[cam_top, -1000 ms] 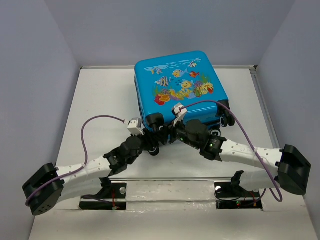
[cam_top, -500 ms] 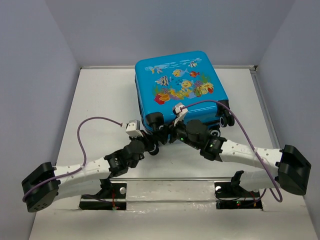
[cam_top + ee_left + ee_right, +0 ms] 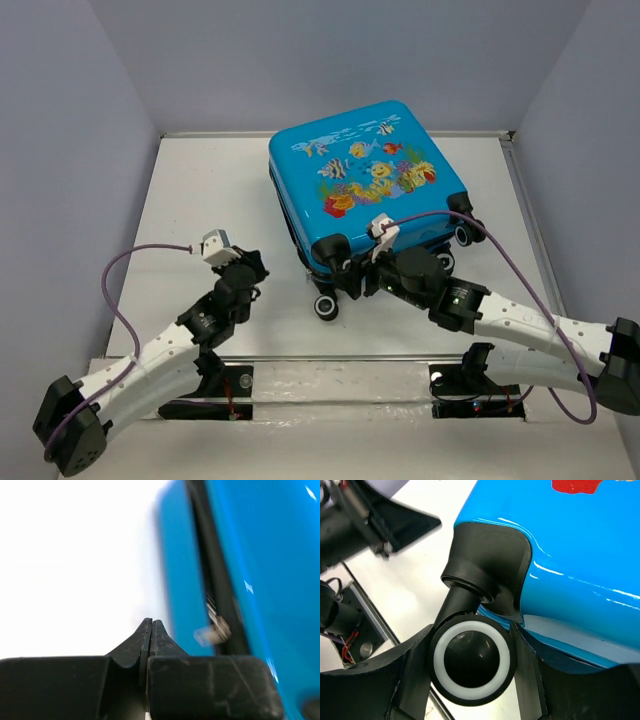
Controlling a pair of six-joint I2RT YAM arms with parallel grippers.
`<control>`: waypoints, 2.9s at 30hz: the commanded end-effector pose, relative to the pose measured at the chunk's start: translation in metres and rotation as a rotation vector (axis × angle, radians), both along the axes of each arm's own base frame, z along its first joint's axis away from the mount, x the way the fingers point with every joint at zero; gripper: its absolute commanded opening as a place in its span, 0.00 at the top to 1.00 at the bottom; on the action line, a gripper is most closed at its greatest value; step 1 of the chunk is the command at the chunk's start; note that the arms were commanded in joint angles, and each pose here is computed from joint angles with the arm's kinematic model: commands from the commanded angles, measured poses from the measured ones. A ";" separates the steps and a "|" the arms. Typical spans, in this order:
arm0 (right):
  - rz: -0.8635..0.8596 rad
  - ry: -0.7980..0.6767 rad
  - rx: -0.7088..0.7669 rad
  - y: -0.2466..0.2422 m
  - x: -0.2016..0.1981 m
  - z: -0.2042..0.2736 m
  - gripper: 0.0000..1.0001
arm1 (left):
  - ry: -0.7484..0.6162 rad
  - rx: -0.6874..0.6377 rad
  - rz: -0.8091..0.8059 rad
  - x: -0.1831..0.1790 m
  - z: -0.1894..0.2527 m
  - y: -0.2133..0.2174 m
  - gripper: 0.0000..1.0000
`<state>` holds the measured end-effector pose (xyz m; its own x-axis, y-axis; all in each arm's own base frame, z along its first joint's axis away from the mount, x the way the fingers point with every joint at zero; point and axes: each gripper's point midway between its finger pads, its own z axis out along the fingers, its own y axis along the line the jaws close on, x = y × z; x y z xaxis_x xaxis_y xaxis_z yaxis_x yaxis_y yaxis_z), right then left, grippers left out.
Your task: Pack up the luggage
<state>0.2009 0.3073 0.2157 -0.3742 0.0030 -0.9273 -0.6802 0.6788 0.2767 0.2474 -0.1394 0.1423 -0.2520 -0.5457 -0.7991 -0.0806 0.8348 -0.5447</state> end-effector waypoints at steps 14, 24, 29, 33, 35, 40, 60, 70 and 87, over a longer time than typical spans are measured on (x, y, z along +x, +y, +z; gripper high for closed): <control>-0.108 -0.007 0.007 -0.022 0.013 0.004 0.93 | -0.165 -0.055 -0.495 0.011 0.033 -0.049 0.94; -0.130 0.000 0.002 -0.022 0.017 0.002 0.93 | -0.105 -0.097 -0.741 -0.065 0.001 -0.089 0.56; -0.120 0.006 -0.003 -0.017 0.017 0.000 0.93 | -0.117 -0.020 -0.700 -0.055 0.008 -0.100 0.42; -0.104 0.008 -0.002 -0.015 0.016 0.001 0.93 | -0.104 0.057 -0.641 -0.035 0.008 -0.103 0.41; -0.098 0.008 -0.001 -0.015 0.015 0.001 0.93 | -0.091 0.080 -0.602 -0.028 0.006 -0.100 0.41; -0.091 0.010 0.002 -0.015 0.013 0.000 0.93 | -0.070 0.137 -0.487 -0.010 0.001 -0.088 0.43; -0.081 0.043 -0.015 -0.029 0.000 -0.020 0.93 | 0.015 0.363 -0.168 0.018 -0.009 -0.024 0.94; -0.029 0.095 -0.055 -0.036 -0.017 -0.038 0.93 | 0.053 0.344 -0.029 0.082 -0.003 -0.009 0.94; 0.258 0.093 0.022 0.072 -0.025 -0.004 0.47 | -0.164 0.001 0.004 0.007 0.131 0.041 0.01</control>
<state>0.2036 0.3251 0.2018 -0.4312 0.0032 -0.9023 -0.6928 0.6394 0.3333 0.2728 -0.1157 0.2418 -0.1557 -0.4927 -0.8561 0.0107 0.8658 -0.5002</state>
